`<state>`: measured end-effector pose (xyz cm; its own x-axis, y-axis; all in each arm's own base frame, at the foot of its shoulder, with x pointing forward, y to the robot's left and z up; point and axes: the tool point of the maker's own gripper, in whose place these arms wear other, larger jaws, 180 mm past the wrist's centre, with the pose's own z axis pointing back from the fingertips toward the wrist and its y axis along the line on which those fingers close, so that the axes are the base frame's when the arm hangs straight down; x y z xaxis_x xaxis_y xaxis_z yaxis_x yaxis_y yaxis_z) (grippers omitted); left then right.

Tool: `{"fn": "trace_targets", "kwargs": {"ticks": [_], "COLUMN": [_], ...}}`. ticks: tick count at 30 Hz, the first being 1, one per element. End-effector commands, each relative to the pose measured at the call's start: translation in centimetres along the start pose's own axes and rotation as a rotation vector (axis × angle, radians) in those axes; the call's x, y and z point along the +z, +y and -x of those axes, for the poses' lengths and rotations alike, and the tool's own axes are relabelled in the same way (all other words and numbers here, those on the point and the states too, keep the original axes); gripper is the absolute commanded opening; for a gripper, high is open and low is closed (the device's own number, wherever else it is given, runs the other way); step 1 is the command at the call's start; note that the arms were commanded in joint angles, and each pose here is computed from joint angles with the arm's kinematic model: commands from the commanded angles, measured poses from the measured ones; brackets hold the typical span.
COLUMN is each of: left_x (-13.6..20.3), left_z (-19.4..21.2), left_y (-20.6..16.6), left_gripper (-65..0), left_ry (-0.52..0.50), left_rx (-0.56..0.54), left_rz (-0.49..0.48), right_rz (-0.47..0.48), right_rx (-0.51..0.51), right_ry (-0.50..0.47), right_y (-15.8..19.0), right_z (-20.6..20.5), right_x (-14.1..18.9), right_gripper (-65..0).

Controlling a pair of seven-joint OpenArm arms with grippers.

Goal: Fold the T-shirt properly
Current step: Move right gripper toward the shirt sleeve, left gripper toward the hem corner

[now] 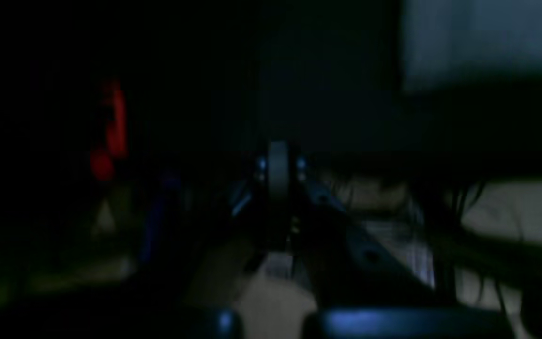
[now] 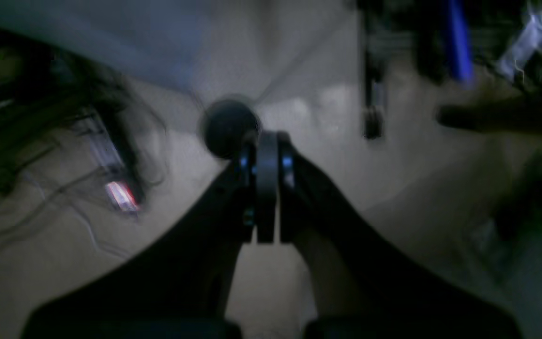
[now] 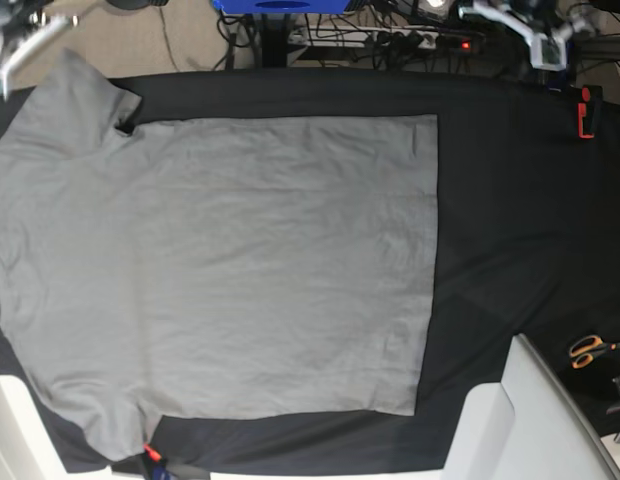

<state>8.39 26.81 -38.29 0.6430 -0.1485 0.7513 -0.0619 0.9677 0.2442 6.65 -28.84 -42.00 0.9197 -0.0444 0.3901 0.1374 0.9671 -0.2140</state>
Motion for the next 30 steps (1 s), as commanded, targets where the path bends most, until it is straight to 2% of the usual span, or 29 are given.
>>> {"fn": "trace_targets", "kwargs": {"ticks": [1, 4, 5, 8, 11, 13, 16, 21, 26, 30], "left_x": [0.3, -0.5, -0.7, -1.3, -2.2, -2.4, -2.7, -3.0, -3.0, -2.9], "left_z": [-1.3, -3.9, -4.4, -4.6, -4.9, -5.2, -5.9, -6.7, -6.8, -6.8], "left_y": [1.2, 1.4, 1.2, 0.9, 1.0, 1.9, 2.6, 3.7, 4.1, 4.3], "left_gripper": [-65.0, -65.0, -65.0, -53.8, -55.8, -58.6, -64.7, -65.0, -65.0, -65.0], "left_ry": [-0.038, -0.111, -0.125, -0.100, -0.053, -0.049, -0.067, -0.096, -0.100, -0.101], "left_rx": [-0.013, -0.017, -0.006, 0.101, 0.220, 0.260, 0.256, 0.261, 0.259, 0.258], "left_rz": [-0.030, -0.010, 0.010, 0.069, 0.156, 0.169, 0.173, 0.144, 0.133, 0.127], "right_rz": [-0.006, -0.126, -0.157, -0.123, -0.107, -0.133, -0.185, -0.253, -0.323, -0.337], "right_rx": [-0.010, -0.028, -0.012, -0.092, -0.183, -0.233, -0.290, -0.355, -0.419, -0.449], "right_ry": [-0.065, -0.145, -0.165, -0.162, -0.145, -0.123, -0.092, -0.045, -0.072, -0.062], "right_y": [-1.0, -0.6, -0.7, -2.7, -4.0, -3.9, -3.7, -3.4, -3.8, -4.2], "right_z": [-1.8, -4.4, -5.3, -6.5, -7.0, -6.7, -6.4, -6.0, -6.4, -5.6], "right_x": [0.4, 0.9, 1.1, 0.9, 0.0, -1.3, -3.6, -6.3, -7.0, -7.6], "right_gripper": [-64.2, -62.9, -59.7, -44.3, -25.5, -19.2, -18.5, -18.5, -18.5, -18.5]}}
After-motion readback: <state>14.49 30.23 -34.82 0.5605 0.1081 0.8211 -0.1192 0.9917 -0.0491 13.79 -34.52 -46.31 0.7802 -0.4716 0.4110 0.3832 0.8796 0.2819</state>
